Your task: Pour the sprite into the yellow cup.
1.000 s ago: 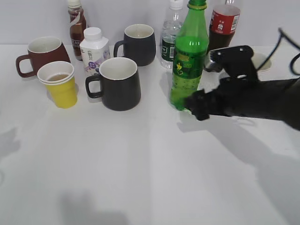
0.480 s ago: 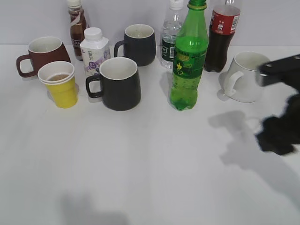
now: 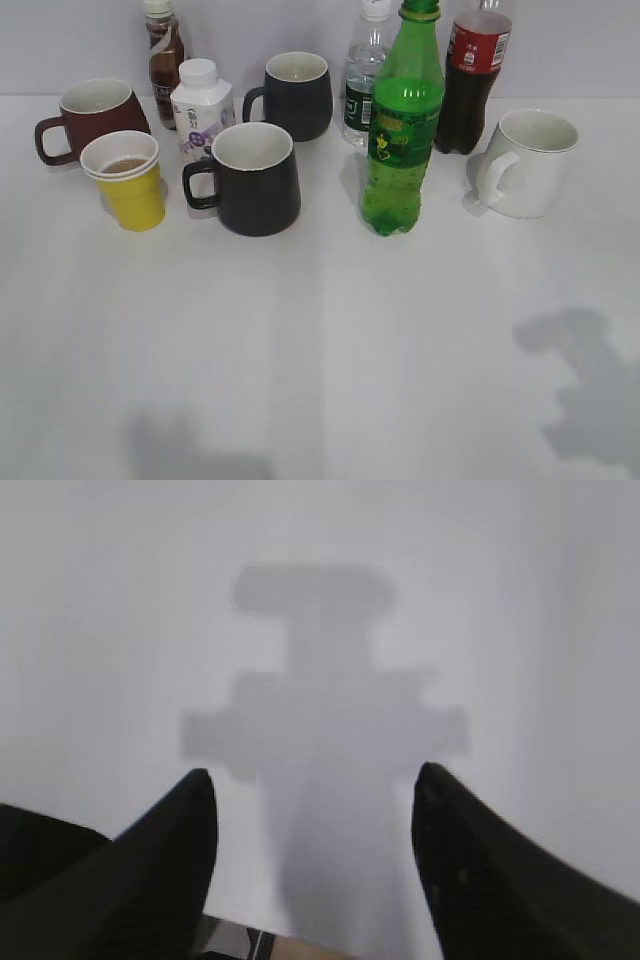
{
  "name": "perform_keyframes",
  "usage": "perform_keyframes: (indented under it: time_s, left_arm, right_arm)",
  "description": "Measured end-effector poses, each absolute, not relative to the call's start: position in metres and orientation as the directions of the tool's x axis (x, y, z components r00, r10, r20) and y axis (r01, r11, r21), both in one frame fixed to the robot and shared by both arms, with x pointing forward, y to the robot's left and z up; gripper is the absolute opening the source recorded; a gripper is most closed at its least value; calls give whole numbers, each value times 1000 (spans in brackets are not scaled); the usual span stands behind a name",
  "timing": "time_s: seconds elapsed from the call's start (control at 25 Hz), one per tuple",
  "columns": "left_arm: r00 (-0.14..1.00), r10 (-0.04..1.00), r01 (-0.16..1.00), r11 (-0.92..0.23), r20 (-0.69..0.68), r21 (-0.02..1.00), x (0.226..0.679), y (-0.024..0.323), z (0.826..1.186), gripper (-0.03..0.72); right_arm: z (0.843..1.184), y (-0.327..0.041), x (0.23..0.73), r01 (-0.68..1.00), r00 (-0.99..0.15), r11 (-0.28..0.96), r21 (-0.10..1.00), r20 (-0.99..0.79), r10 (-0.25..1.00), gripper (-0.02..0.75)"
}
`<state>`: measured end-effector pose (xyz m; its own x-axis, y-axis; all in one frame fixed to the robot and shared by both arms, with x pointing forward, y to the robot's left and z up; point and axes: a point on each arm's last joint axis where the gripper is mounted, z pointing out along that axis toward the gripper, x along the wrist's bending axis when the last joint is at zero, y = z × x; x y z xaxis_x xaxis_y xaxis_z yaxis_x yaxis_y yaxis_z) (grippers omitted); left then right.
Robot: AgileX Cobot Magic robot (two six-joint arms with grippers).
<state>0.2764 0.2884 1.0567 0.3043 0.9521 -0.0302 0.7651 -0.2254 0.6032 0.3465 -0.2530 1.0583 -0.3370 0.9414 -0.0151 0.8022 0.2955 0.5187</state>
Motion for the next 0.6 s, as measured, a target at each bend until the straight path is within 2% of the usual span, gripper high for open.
perform_keyframes:
  time_s: [0.24,0.44,0.6]
  left_arm:
    - [368,930,615,-259,19,745,270,291,1058,509]
    - [375,927,606,-266,25,749,271,290,1055,509]
    - [376,926,607,-265,24,749,271,290,1055,509]
  right_arm:
    - [1068,-276,299,706,-341,259,660,-3,940,460]
    - [1051,-288,273,631,-358,239,738,4,934,458]
    - [1052,-290,262,569,-395,240,787,5,919,451]
